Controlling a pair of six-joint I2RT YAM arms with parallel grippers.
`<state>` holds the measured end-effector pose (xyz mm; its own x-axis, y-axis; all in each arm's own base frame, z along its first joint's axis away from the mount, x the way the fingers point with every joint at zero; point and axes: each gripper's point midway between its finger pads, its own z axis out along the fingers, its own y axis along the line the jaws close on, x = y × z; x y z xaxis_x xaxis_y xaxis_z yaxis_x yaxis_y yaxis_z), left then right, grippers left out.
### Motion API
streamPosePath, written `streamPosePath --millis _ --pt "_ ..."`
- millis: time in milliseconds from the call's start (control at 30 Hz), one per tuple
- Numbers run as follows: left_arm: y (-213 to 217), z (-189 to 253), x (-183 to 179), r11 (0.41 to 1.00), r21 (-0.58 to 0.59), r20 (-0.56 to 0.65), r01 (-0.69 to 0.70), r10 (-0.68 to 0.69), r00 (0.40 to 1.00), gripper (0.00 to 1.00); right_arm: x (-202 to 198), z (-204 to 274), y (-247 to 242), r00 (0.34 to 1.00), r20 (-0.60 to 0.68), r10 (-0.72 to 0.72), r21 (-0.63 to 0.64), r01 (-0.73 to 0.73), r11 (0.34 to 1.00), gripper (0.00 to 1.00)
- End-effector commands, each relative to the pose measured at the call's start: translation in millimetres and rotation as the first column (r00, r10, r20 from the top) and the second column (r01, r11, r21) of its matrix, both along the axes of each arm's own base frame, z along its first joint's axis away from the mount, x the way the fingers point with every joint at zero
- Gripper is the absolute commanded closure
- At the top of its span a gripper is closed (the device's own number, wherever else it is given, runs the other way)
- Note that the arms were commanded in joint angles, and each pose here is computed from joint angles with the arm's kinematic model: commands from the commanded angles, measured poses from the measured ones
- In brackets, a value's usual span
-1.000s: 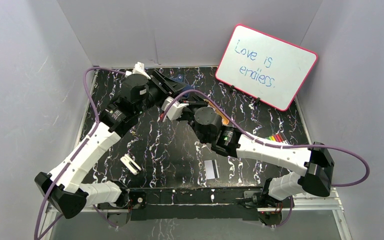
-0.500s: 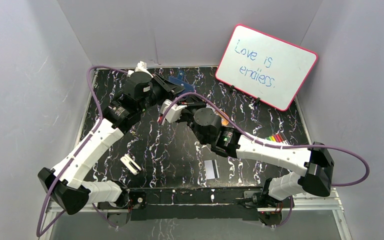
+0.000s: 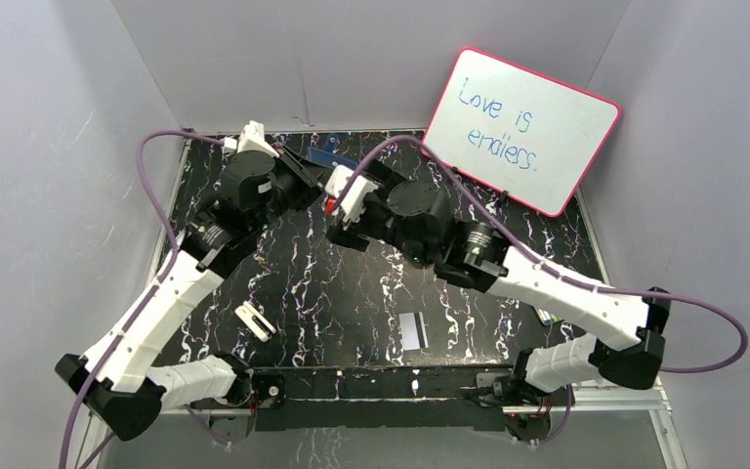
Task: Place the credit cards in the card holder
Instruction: Adjust the card holder.
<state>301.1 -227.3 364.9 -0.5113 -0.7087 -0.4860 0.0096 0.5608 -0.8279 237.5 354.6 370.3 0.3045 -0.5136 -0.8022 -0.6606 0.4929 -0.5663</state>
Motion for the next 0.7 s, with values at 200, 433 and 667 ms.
streamPosePath --millis 200,433,667 --pt "22 38 -54 0.971 0.172 0.363 0.166 -0.219 0.906 1.0 -34 55 -50 0.77 -0.43 0.47 0.579 -0.164 0.799 0.04" --pt "-12 60 -154 0.754 0.279 0.554 0.594 -0.632 0.541 1.0 -76 56 -64 0.595 -0.436 0.675 0.72 -0.219 0.658 0.05" --pt "-24 71 -195 0.575 0.329 0.609 0.749 -0.735 0.297 1.0 -101 42 -70 0.475 -0.444 0.759 0.776 -0.22 0.591 0.04"
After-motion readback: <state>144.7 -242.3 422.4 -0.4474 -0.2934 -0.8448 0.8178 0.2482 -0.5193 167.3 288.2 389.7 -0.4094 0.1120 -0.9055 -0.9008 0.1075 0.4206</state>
